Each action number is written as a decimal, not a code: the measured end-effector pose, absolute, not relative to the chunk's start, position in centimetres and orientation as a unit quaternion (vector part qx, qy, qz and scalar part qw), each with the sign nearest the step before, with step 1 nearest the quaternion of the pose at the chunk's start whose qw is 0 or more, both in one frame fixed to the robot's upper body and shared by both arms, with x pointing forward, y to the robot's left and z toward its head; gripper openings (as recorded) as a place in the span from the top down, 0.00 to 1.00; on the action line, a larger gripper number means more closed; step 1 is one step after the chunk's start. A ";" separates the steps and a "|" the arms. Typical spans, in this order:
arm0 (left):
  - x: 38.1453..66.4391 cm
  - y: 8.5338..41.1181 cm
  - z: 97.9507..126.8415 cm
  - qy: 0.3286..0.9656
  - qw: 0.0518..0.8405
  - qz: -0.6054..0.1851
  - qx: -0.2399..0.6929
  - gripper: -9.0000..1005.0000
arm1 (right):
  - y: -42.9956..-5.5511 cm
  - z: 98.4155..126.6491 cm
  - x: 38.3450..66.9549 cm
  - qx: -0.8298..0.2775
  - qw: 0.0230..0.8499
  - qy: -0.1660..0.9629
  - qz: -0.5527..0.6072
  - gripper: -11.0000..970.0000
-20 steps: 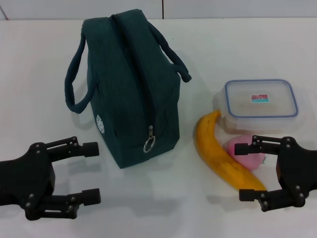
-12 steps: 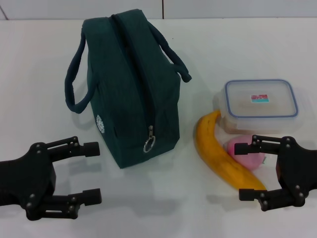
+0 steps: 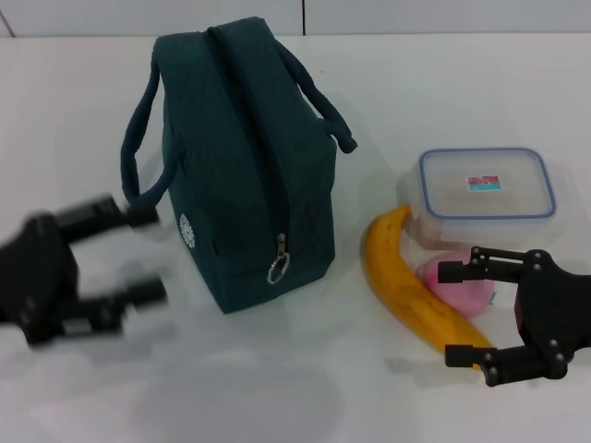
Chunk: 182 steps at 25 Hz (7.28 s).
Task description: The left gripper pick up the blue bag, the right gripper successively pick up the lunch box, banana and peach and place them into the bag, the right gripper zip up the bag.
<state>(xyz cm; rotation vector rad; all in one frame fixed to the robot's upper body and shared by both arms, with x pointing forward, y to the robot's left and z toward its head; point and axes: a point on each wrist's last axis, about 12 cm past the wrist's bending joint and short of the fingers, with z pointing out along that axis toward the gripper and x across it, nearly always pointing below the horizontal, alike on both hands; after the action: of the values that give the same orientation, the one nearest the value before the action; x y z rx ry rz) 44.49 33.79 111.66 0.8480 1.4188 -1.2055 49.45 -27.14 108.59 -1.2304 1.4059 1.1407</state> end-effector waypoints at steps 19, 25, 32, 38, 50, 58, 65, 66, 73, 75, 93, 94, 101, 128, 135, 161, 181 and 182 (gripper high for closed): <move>55.6 36.2 119.6 0.784 0.392 -0.461 0.139 0.14 | -27.6 108.1 49.5 -0.465 0.486 0.588 0.450 0.13; 57.4 34.4 121.8 0.862 0.276 -0.413 0.101 0.14 | -27.7 108.0 49.5 -0.463 0.487 0.591 0.447 0.13; 57.9 31.7 122.0 0.879 0.240 -0.402 0.084 0.14 | -27.7 107.8 49.4 -0.457 0.487 0.594 0.447 0.13; 58.5 30.0 121.4 0.893 0.217 -0.387 0.081 0.14 | -27.7 107.8 49.4 -0.459 0.489 0.593 0.446 0.13; 59.3 29.4 120.9 0.899 0.212 -0.380 0.048 0.21 | -27.9 107.4 48.8 -0.452 0.488 0.597 0.449 0.13; 59.6 29.3 120.6 0.896 0.212 -0.389 0.033 0.37 | -28.0 107.3 48.7 -0.451 0.488 0.597 0.450 0.13; 59.9 29.3 120.8 0.895 0.217 -0.388 0.031 0.46 | -28.0 107.1 48.4 -0.445 0.486 0.599 0.454 0.13; 60.0 29.2 120.9 0.895 0.219 -0.387 0.032 0.45 | -28.0 107.1 48.4 -0.445 0.486 0.599 0.454 0.13; 60.4 29.1 121.0 0.894 0.229 -0.384 0.029 0.45 | -28.0 107.0 48.3 -0.444 0.486 0.600 0.456 0.13; 60.6 28.9 120.8 0.894 0.228 -0.385 0.025 0.46 | -28.0 107.0 48.2 -0.442 0.486 0.601 0.456 0.13; 61.3 26.3 120.5 0.901 0.240 -0.348 0.097 0.55 | -28.4 106.8 47.7 -0.439 0.492 0.599 0.455 0.13; 61.3 26.2 120.4 0.902 0.238 -0.347 0.099 0.57 | -28.4 106.8 47.7 -0.439 0.492 0.599 0.455 0.13; 61.4 25.8 120.5 0.903 0.233 -0.344 0.105 0.83 | -28.5 107.0 47.8 -0.441 0.494 0.598 0.451 0.13; 58.1 28.2 119.6 0.910 0.188 -0.367 0.037 0.95 | -32.8 107.9 48.5 -0.354 0.488 0.670 0.432 0.13; 57.9 28.1 119.2 0.910 0.185 -0.369 0.039 0.95 | -37.3 108.4 49.2 -0.194 0.526 0.725 0.401 0.13; 58.0 27.5 119.2 0.908 0.187 -0.371 0.053 0.95 | -34.5 104.7 53.2 0.016 0.430 0.796 0.425 0.13; 58.0 27.4 119.2 0.908 0.188 -0.371 0.059 0.95 | -32.8 105.1 53.3 0.027 0.409 0.777 0.477 0.47; 58.0 27.4 119.2 0.908 0.188 -0.371 0.059 0.95 | -32.6 105.1 53.3 0.027 0.408 0.777 0.479 0.52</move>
<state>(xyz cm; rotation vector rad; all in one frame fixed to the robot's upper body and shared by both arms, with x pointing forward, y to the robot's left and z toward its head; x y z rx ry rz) 58.04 27.42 119.17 0.1651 2.5528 -1.0429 53.29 -32.63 105.09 0.0678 1.9575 1.2072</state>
